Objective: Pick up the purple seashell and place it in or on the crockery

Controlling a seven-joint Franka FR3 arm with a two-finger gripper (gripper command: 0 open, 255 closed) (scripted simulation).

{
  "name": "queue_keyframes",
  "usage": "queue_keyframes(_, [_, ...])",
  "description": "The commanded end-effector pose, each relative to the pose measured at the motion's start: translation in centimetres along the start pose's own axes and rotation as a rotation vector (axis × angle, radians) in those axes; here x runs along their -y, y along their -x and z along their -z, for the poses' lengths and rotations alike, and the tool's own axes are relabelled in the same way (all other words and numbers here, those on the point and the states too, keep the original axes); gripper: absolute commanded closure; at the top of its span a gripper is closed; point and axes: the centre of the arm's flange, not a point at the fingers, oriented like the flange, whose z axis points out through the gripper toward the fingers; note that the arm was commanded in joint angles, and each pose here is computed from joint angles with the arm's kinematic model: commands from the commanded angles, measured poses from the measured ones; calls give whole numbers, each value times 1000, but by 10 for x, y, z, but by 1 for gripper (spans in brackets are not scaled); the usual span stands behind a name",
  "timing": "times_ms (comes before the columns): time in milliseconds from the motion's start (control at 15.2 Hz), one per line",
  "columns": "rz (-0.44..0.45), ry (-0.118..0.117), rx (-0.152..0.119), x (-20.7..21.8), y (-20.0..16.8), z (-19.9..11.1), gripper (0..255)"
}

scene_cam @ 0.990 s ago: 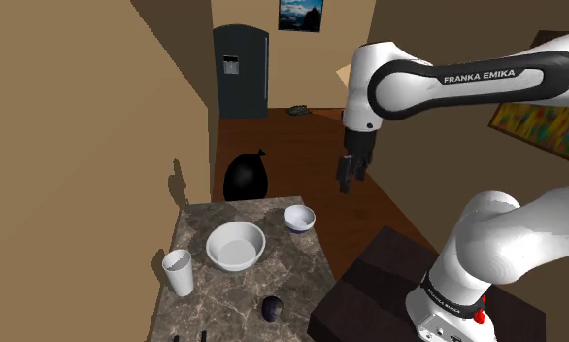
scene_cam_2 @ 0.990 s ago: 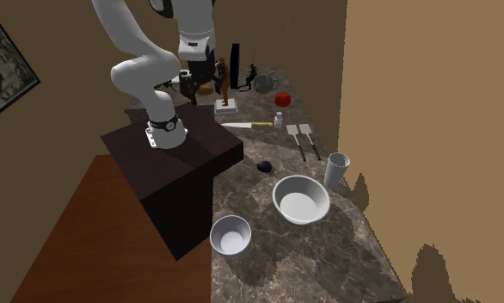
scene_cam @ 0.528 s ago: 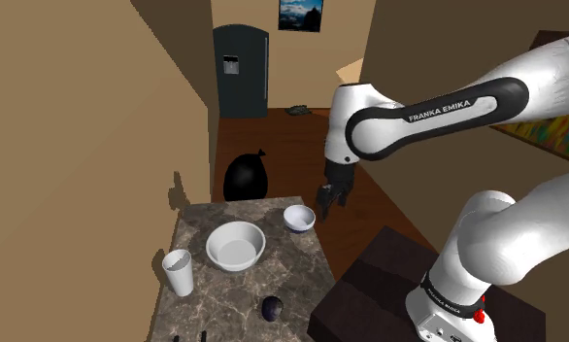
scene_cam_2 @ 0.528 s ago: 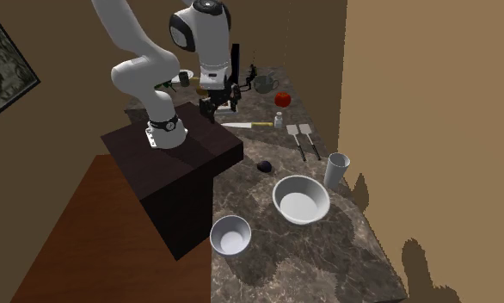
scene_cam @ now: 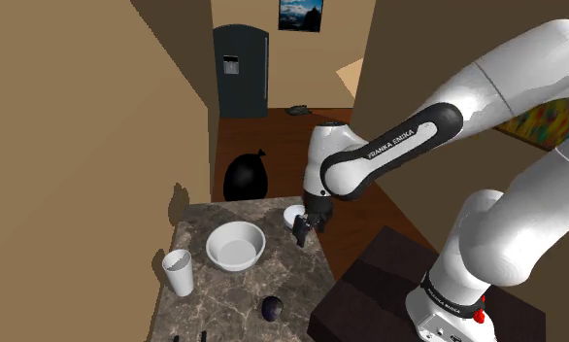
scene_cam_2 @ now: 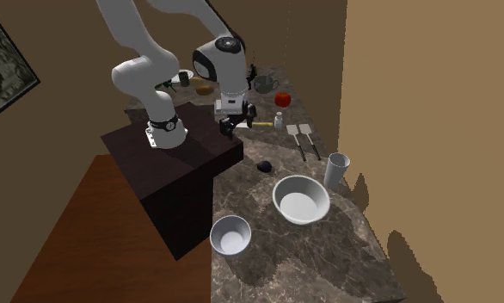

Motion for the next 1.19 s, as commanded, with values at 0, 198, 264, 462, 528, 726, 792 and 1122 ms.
queue_keyframes(0, [-9,-12,-7,6,-4,-24,0])
queue_keyframes(198, [-22,-30,-14,21,-14,-58,0])
queue_keyframes(264, [-26,-36,-16,25,-17,-70,0])
queue_keyframes(462, [-38,-54,-23,40,-28,-103,0])
queue_keyframes(528, [-42,-60,-25,45,-32,-114,0])
queue_keyframes(726, [-54,-78,-32,61,-43,-148,0])
queue_keyframes(792, [-58,-84,-35,66,-46,-159,0])
queue_keyframes(1122, [-71,-103,-42,84,-59,-199,0])
